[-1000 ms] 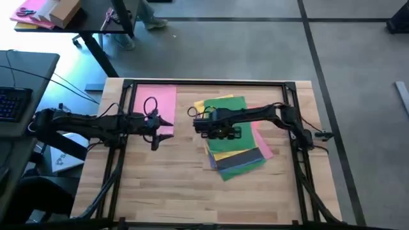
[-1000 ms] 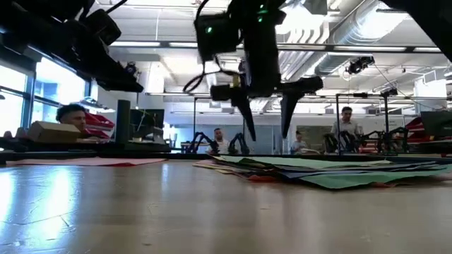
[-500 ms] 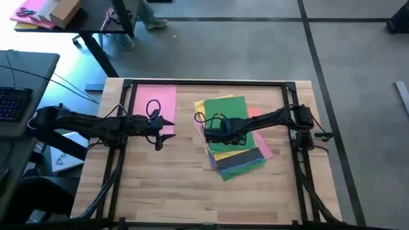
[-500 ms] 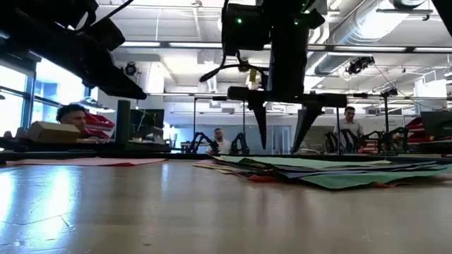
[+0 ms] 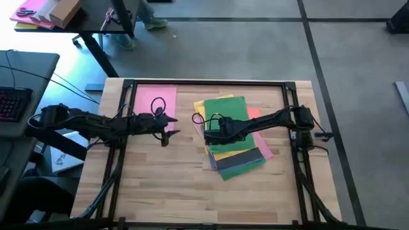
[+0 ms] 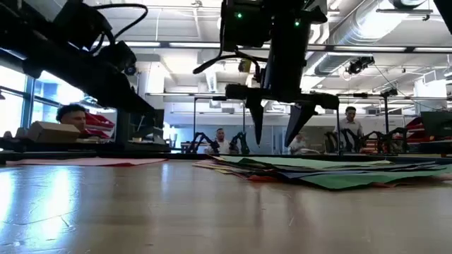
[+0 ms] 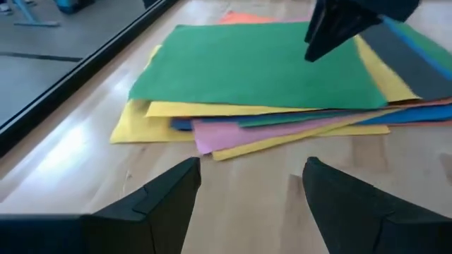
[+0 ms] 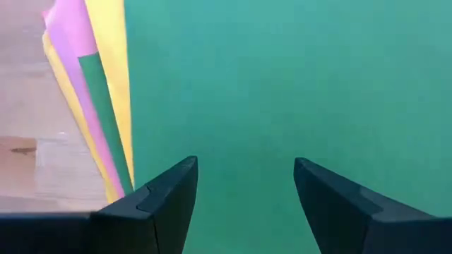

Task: Organize paper
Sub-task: Move the green color paper to the bottom left of the table

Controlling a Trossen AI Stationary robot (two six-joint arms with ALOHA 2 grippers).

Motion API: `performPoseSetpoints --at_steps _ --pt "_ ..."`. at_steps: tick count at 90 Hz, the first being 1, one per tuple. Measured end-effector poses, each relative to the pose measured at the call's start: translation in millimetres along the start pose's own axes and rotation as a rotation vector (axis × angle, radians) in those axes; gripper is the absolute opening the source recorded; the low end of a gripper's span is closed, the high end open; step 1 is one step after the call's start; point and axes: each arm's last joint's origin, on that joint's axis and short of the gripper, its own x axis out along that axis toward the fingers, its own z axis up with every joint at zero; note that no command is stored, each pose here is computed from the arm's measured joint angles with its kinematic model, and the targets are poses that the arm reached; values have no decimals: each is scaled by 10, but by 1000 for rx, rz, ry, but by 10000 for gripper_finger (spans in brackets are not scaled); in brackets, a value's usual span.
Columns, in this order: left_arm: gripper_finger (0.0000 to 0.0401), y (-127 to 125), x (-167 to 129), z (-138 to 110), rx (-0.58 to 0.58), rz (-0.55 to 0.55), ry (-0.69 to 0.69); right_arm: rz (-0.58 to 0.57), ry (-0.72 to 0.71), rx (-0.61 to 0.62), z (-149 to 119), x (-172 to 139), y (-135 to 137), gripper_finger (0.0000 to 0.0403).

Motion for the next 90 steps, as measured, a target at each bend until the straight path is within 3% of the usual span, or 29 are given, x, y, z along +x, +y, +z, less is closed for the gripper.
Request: performPoseSetpoints --at_steps 20,43,52,73,90 --pt "236 49 13 -5 -14 12 4 57 -69 -48 20 -1 62 222" --pt "236 98 18 -7 -32 36 6 81 -219 -298 63 -12 126 222" --pt "236 79 16 -9 -42 27 8 146 -250 -444 39 18 191 222" --pt "236 -80 -11 -62 -77 -48 61 240 -284 -722 -306 182 113 222" --pt "236 -329 -88 -166 -83 -162 156 280 -317 -822 -686 194 -84 222"
